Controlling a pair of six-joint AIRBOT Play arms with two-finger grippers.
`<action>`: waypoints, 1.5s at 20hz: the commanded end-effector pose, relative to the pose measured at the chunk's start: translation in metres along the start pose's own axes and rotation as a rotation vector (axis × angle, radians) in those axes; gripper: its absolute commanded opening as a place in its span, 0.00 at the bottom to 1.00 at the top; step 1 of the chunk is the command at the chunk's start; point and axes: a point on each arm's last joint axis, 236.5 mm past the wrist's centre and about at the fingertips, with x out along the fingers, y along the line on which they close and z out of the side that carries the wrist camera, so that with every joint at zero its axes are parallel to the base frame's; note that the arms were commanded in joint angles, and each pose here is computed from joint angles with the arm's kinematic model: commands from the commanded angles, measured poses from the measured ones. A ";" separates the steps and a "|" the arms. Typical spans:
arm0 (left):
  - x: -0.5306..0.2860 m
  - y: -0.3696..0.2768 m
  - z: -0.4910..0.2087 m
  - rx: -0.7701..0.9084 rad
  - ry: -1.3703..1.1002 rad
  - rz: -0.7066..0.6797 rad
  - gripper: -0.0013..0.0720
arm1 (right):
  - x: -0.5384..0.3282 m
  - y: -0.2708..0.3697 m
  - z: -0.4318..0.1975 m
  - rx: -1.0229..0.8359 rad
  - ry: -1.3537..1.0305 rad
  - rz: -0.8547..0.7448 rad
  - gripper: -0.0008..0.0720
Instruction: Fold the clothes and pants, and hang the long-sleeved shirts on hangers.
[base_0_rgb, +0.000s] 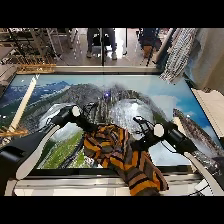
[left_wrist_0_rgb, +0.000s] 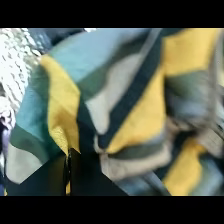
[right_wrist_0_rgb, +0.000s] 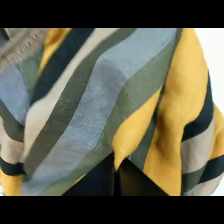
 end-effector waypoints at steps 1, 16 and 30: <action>-0.058 0.001 0.013 0.082 -0.024 -0.011 0.03 | -0.039 0.003 0.041 -0.051 -0.121 -0.038 0.04; -0.193 0.065 -0.060 -0.205 -0.133 -0.104 0.03 | -0.178 0.059 0.243 -0.040 -0.720 0.094 0.04; -0.051 0.002 0.020 0.160 -0.251 -0.107 0.87 | -0.067 0.074 0.162 -0.260 -0.234 0.092 0.73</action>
